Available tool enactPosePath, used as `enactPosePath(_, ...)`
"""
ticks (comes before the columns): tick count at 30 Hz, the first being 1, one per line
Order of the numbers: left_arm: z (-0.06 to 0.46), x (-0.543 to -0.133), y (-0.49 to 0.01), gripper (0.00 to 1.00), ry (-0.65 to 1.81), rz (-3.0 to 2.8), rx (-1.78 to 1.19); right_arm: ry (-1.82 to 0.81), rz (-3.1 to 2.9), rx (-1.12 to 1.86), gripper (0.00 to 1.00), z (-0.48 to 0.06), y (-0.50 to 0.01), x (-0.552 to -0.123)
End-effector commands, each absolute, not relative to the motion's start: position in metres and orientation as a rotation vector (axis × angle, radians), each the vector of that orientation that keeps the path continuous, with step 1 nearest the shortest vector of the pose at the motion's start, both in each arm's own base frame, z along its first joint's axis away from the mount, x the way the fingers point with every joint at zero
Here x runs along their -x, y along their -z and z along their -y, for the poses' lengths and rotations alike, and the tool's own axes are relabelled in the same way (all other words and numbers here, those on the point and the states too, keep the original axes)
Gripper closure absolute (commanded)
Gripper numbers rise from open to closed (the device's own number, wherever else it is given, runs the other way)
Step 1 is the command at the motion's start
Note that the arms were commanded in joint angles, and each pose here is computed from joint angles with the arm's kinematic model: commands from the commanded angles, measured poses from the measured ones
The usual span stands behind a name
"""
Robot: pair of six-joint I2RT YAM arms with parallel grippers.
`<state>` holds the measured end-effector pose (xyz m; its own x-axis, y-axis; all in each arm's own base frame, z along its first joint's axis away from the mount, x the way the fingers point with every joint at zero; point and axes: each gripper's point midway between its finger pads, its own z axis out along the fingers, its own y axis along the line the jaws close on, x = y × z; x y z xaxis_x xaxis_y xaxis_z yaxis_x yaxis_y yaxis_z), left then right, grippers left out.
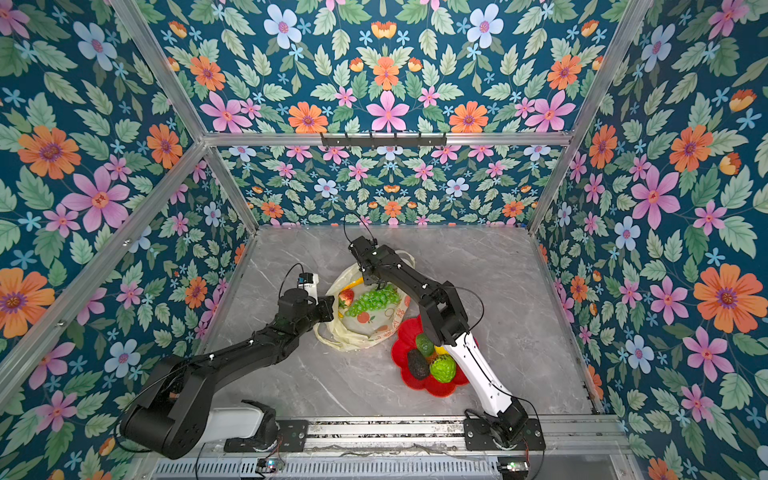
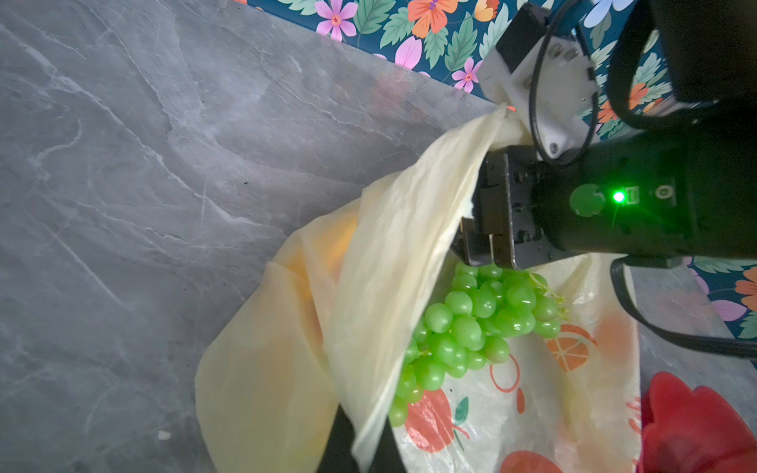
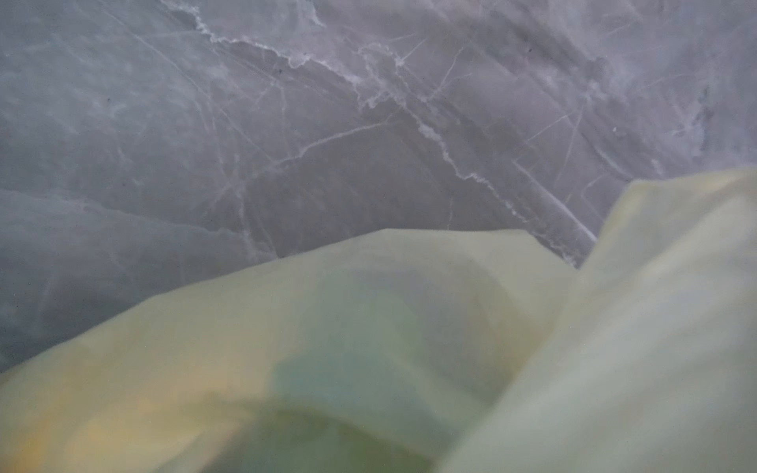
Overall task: Take fruits out of the plastic bag
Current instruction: Pick up the fruit from the plastic bag.
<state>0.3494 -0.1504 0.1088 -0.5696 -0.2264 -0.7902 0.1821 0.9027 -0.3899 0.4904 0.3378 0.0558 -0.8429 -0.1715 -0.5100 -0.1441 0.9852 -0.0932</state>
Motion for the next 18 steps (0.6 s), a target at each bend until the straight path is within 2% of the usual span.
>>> enactPosePath(1,0.151,-0.352,-0.113,1.0,0.54,-2.094,0.025,0.101,-2.543,0.205,0.35,-0.335,-0.062,-0.499)
enactPosePath(5,0.151,-0.352,-0.113,1.0,0.54,-2.094,0.025,0.102,-2.542,0.218,0.42,-0.337,-0.058,-0.501)
enactPosePath(10,0.151,-0.352,-0.113,1.0,0.54,-2.093,0.025,0.105,-2.544,0.226,0.45,-0.337,-0.054,-0.502)
enactPosePath(14,0.151,-0.352,-0.113,1.0,0.537,-2.095,0.026,0.094,-2.549,0.229,0.56,-0.337,-0.06,-0.498)
enactPosePath(18,0.151,-0.352,-0.112,1.0,0.535,-2.096,0.027,0.034,-2.525,0.272,0.56,-0.347,-0.076,-0.488)
